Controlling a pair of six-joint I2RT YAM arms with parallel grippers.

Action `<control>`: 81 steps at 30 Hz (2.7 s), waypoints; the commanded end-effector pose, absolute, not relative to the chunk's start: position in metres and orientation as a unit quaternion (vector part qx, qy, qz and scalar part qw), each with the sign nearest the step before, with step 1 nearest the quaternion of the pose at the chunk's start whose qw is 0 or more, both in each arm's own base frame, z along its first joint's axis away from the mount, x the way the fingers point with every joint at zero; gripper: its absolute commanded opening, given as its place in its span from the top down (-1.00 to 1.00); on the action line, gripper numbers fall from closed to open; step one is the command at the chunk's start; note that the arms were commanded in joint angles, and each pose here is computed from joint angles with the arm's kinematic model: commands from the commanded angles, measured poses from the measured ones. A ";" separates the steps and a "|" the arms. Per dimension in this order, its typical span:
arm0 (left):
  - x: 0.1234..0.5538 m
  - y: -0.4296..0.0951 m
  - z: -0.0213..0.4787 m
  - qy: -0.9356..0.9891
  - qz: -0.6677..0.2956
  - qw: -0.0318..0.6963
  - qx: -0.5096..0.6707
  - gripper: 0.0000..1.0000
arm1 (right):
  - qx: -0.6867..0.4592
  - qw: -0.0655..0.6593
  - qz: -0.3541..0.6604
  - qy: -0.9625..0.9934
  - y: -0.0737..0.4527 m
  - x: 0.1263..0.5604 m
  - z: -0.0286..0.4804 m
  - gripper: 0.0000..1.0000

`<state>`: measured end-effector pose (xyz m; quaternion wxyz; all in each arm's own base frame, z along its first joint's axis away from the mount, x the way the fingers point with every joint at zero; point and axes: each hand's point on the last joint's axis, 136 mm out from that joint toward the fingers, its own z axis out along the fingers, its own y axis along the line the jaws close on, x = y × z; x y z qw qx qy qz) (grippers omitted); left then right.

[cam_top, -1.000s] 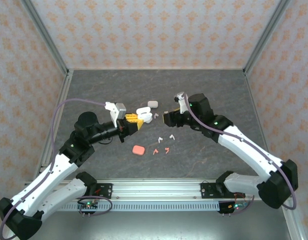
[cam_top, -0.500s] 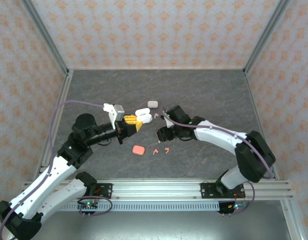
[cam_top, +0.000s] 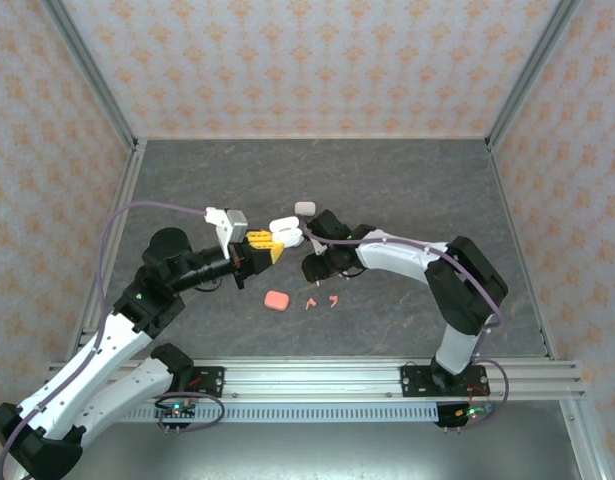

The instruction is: Insert the wireless bluetooth earbuds into the charging case

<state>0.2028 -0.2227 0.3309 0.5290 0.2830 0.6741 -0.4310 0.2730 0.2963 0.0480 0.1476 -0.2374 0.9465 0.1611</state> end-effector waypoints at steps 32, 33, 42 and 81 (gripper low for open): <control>0.195 -0.224 0.338 0.662 -0.434 0.534 0.298 1.00 | -0.236 0.154 0.148 0.948 0.283 0.265 0.066 0.63; 0.195 -0.224 0.339 0.660 -0.436 0.534 0.298 1.00 | -0.234 0.166 0.150 0.946 0.283 0.267 0.074 0.63; 0.198 -0.227 0.334 0.660 -0.445 0.529 0.294 1.00 | -0.212 0.283 0.190 0.916 0.281 0.280 0.163 0.63; 0.213 -0.246 0.309 0.670 -0.464 0.503 0.286 1.00 | -0.279 0.504 0.397 0.715 0.330 0.220 0.348 0.63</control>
